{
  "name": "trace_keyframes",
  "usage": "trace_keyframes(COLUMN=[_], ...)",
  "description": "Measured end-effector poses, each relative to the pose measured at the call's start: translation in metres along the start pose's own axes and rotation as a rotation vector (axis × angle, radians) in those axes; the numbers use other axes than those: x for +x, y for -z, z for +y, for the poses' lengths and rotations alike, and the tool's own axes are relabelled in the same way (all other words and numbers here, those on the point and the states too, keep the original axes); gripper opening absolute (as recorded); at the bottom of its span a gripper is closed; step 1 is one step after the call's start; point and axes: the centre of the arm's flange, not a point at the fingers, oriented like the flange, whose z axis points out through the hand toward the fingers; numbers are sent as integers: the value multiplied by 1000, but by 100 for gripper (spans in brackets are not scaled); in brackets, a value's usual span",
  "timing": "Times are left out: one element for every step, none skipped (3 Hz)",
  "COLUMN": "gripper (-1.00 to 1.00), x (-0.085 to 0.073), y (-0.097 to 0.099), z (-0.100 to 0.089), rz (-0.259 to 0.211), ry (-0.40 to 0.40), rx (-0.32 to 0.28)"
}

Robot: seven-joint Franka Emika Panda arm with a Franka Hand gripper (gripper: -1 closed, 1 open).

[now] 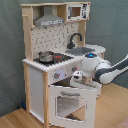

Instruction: Play with the kitchen

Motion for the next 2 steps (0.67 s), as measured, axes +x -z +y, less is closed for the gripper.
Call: trace_keyframes(gripper=[-100,100], x=[-1,-1], y=[0,0], z=[-1,-1], rz=[-15,-16], ry=[-59,-59], rx=[-4,-5])
